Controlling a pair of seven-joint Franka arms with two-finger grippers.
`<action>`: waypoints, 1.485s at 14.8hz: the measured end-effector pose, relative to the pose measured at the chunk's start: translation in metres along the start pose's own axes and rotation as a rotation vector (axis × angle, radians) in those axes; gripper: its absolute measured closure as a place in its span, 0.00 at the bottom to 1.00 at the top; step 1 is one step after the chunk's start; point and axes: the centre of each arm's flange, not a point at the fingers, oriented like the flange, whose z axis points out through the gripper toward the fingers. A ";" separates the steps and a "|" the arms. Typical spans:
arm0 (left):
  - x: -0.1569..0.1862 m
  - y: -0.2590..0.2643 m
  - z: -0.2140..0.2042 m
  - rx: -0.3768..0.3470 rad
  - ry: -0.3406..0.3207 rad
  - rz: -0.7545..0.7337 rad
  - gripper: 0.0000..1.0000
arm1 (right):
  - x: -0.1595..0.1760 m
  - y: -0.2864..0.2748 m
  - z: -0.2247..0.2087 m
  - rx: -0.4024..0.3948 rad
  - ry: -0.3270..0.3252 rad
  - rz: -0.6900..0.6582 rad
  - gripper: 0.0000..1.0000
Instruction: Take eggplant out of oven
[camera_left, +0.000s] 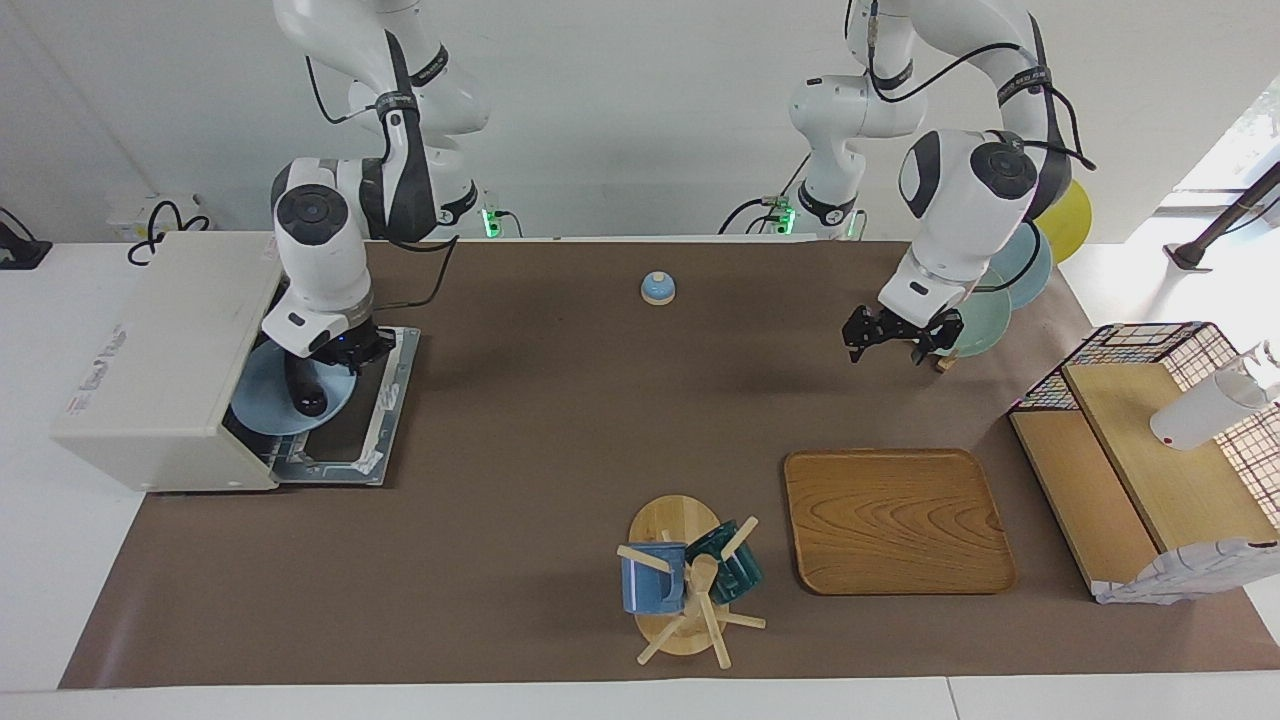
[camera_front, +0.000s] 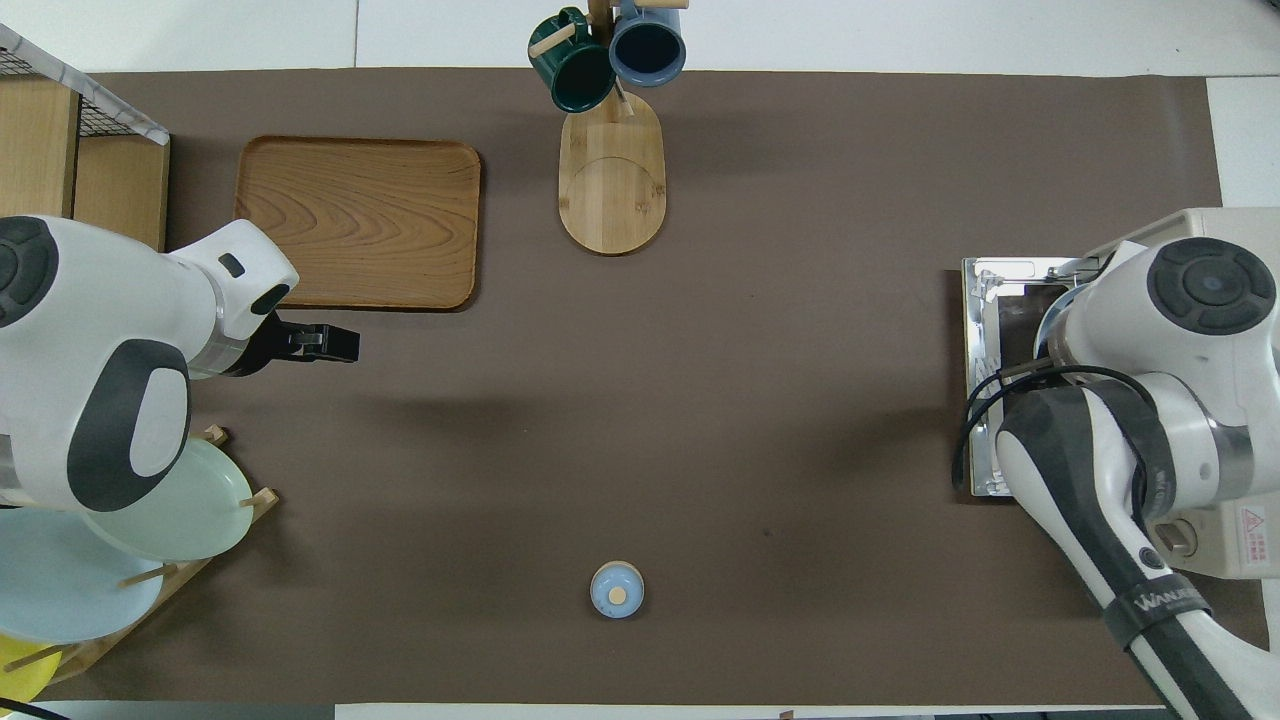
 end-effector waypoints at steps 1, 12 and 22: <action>0.000 0.000 0.000 0.000 0.000 0.000 0.00 | 0.007 -0.028 -0.020 -0.013 -0.002 0.010 0.97; 0.022 -0.027 -0.023 -0.005 0.095 -0.050 0.00 | 0.028 -0.401 -0.131 0.032 0.095 0.263 0.97; 0.025 -0.035 -0.022 -0.016 0.097 -0.073 0.00 | 0.044 -0.497 -0.052 0.262 0.142 0.319 0.82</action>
